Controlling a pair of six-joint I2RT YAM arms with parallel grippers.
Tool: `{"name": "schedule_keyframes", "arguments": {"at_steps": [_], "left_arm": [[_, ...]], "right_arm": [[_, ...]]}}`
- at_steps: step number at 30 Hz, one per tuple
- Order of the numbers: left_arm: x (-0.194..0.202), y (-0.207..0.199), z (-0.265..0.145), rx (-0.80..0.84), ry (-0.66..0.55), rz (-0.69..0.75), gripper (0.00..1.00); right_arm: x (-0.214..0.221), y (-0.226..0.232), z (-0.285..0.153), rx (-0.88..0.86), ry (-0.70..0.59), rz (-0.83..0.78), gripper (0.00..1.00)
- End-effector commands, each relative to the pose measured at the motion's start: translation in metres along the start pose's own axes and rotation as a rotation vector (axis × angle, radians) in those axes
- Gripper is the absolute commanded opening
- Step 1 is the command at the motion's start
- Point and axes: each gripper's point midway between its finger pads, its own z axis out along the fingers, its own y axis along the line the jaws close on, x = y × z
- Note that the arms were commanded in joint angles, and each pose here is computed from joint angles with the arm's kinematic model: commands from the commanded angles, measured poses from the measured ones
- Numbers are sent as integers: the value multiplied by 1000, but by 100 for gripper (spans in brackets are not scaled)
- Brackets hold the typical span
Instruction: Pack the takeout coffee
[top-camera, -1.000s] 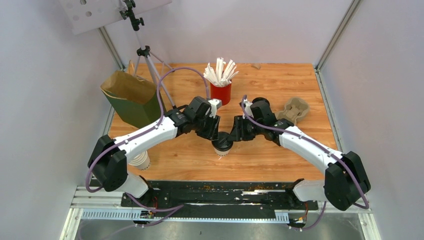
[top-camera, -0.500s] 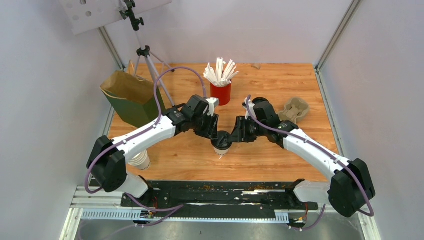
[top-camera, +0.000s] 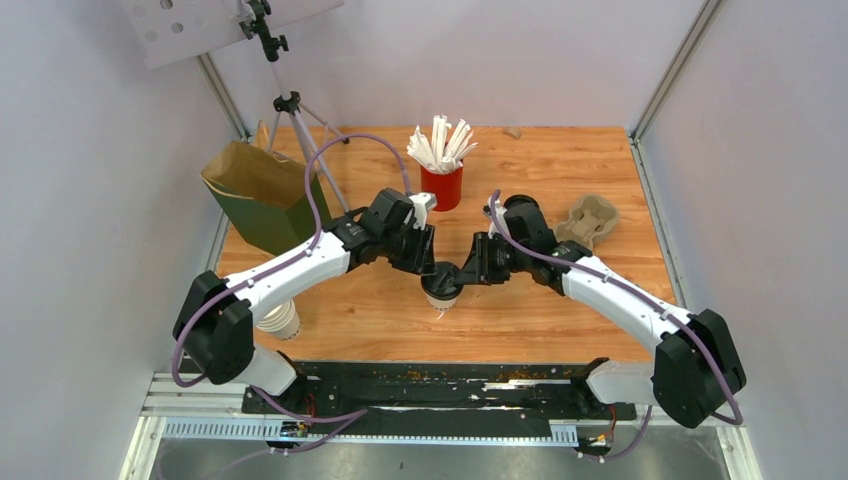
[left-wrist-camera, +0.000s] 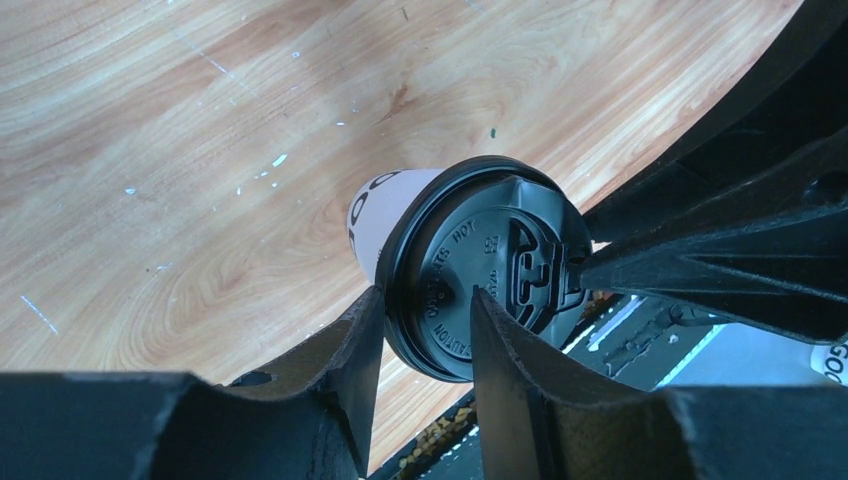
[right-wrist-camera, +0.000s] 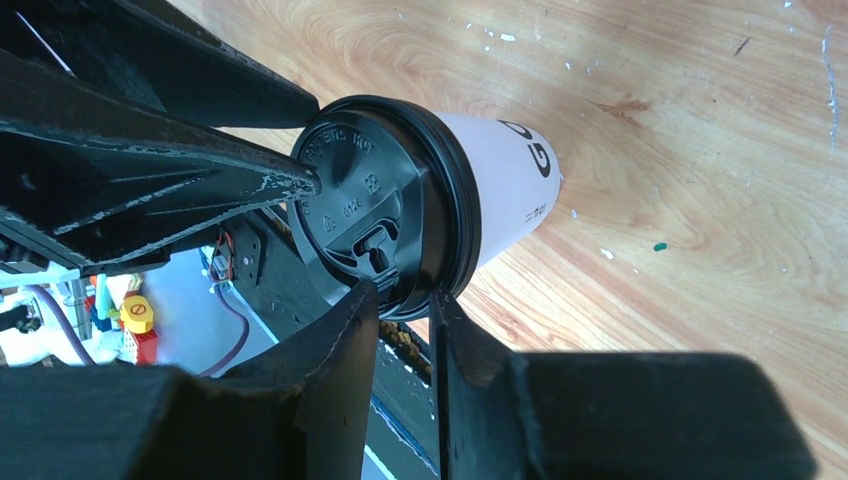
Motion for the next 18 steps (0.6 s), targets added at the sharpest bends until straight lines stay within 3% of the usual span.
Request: {"name": "schedule_keyframes", "arguments": {"at_steps": [1, 18], "left_arm": [[-1, 4, 3, -4, -14, 17, 43], [39, 29, 18, -55, 60, -11, 39]], "right_arm": [[-9, -2, 8, -7, -31, 0, 25], [32, -46, 19, 71, 10, 72, 19]]}}
